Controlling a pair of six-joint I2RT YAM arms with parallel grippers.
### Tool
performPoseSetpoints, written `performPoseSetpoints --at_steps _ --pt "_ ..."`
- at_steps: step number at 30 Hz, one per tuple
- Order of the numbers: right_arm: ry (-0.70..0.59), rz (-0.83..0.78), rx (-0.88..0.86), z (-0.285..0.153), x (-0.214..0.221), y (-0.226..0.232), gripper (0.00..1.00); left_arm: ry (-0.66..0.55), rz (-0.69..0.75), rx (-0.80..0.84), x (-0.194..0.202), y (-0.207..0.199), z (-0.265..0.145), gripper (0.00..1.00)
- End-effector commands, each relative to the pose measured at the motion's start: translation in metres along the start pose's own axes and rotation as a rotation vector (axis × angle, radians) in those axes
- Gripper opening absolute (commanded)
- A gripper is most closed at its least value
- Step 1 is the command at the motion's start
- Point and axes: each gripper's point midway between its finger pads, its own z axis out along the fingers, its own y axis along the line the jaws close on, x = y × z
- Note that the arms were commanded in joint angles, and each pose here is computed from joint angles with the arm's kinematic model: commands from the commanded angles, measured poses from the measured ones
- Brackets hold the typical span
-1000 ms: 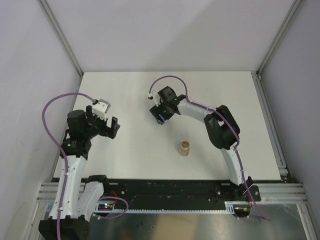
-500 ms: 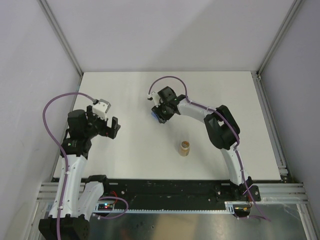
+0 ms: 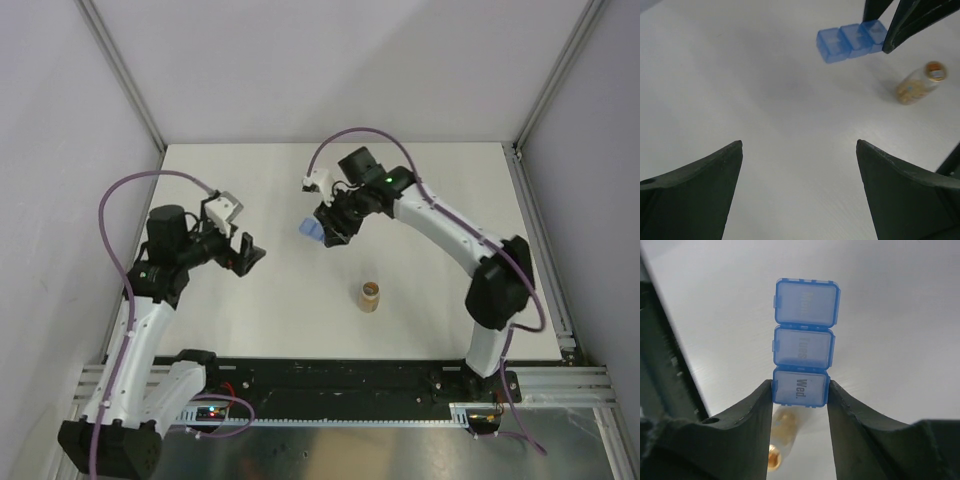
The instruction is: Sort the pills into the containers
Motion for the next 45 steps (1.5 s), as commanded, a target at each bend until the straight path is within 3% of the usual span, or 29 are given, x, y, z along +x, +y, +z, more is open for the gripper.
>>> performPoseSetpoints --at_steps 1,12,25,31,45 --pt "-0.029 -0.08 -0.209 -0.058 0.0 0.059 0.06 -0.07 0.11 0.191 -0.043 -0.049 -0.001 0.98" --pt "-0.066 -0.19 -0.342 -0.126 0.005 0.12 0.0 -0.118 0.194 0.467 -0.098 -0.125 -0.003 0.98" --pt "-0.097 -0.201 -0.374 -0.144 0.006 0.136 0.0 -0.079 0.208 0.679 -0.095 -0.173 0.001 0.98" --pt "-0.102 -0.205 -0.373 -0.146 0.005 0.137 0.0 -0.049 0.2 0.71 -0.09 -0.181 0.007 0.93" --pt "-0.097 -0.203 -0.371 -0.144 0.007 0.137 0.0 -0.011 0.143 0.773 -0.094 -0.191 0.017 0.48"
